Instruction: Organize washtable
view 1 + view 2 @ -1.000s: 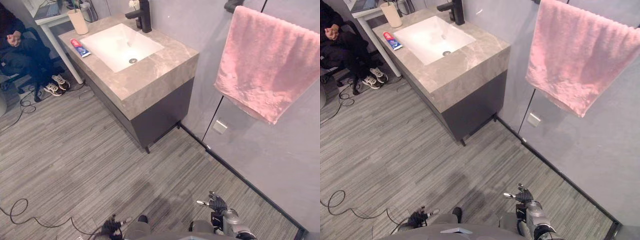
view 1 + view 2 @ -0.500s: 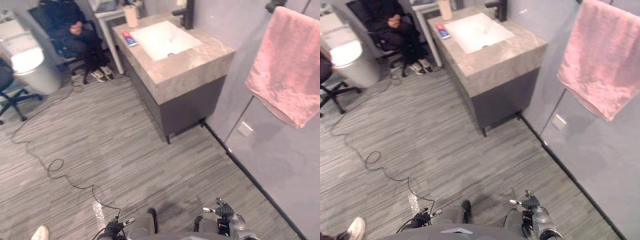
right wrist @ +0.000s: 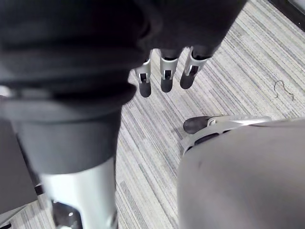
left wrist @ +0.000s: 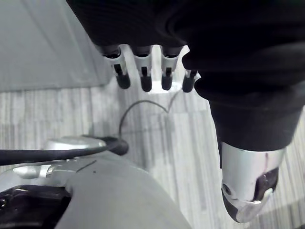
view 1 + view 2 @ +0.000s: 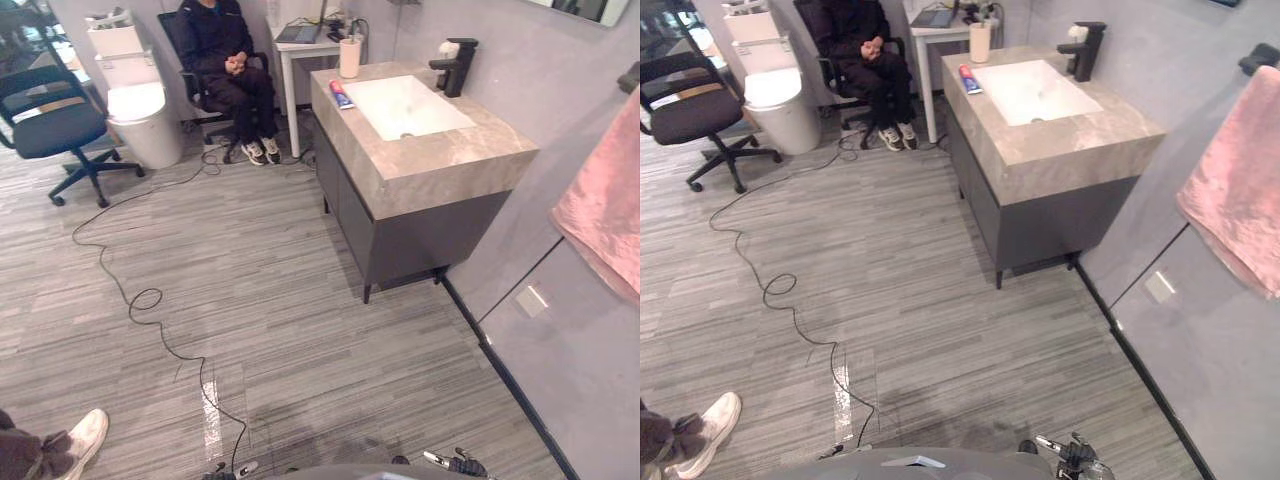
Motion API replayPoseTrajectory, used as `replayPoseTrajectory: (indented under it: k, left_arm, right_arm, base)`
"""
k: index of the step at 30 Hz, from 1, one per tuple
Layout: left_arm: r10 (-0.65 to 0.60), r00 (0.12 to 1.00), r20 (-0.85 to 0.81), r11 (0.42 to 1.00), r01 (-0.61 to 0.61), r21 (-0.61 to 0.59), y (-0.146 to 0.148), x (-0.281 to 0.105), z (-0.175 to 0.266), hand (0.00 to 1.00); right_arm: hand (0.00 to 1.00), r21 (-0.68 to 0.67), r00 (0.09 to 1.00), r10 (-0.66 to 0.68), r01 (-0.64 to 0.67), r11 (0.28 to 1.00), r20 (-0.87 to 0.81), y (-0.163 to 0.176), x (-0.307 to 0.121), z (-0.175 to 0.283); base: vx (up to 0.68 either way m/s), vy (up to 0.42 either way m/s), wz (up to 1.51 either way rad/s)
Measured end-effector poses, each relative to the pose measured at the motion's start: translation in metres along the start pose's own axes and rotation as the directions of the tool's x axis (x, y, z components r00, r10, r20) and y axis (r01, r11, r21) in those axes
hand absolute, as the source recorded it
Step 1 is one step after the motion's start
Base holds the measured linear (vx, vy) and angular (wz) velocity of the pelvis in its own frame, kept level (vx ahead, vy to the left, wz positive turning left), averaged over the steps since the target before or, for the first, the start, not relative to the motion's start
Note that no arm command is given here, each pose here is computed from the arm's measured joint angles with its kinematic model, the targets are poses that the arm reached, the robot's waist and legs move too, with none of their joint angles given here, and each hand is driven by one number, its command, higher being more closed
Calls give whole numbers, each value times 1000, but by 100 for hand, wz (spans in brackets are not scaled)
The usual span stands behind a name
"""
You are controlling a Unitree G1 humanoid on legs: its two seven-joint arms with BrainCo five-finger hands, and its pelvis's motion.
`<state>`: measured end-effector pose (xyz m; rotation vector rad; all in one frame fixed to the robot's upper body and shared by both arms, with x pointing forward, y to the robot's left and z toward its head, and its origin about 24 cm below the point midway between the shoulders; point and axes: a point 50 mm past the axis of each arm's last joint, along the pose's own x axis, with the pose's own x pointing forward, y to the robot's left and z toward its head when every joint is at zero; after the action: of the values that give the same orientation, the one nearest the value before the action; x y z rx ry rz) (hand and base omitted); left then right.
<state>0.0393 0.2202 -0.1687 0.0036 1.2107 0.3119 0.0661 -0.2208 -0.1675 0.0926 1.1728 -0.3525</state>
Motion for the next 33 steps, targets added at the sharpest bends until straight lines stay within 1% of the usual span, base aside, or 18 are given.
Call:
replayPoseTrajectory:
  k: [4,8,12,13,16,19,20,22,24,26,27,30,33]
  left_arm:
    - [-5,1000,-2,1000,5,2,0,-1,-2,0]
    - [0,1000,3,1000,0,4,4,0,-1,0]
    - [8,1000,22,1000,-8,8,9,1,6,0]
    - [15,1000,27,1000,-16,13,13,1,8,0]
    - [6,1000,27,1000,-6,-8,7,1,7,0]
    - [42,998,37,996,-39,-83,13,0,8,0]
    - [45,998,38,995,-41,-91,14,1,8,0]
    - [50,998,41,993,-45,-111,14,1,10,0]
    - [47,997,58,993,-40,-108,13,2,17,0]
    - [32,996,77,994,-23,-111,7,4,24,0]
    - [14,996,86,992,-4,-124,-1,4,26,0]
    - [21,995,95,987,-6,-158,-2,4,28,0]
    - [16,991,133,986,6,-165,-6,4,38,0]
  right_arm:
    - [0,-13,1000,22,-22,1000,19,8,1,7]
    - [0,-53,996,78,-76,996,34,22,3,14]
    - [0,-41,993,113,-111,993,36,34,2,15]
    - [0,-32,994,108,-107,994,27,33,2,11]
    - [0,8,995,90,-91,996,50,28,2,16]
    - [0,12,992,111,-112,994,62,35,1,16]
    - [0,24,992,108,-110,994,63,35,1,16]
    - [0,96,994,88,-93,991,62,33,1,14]
    - [0,137,996,73,-80,987,60,30,2,13]
    - [0,188,998,35,-43,981,48,19,1,9]
    - [0,216,999,13,-22,976,42,13,1,8]
    - [0,246,999,5,-17,969,50,14,1,10]
    - [0,233,997,9,-26,972,72,15,1,12]
  base:
    - [267,-56,12]
    - [84,-12,20]
    - [78,49,50]
    - [76,97,62]
    - [-25,252,80]
    - [62,34,47]
    - [197,-33,32]
    - [301,-96,23]
    - [229,-200,46]
    - [451,-264,71]
    - [590,-223,24]
    - [575,-201,7]
    - [348,-17,21]
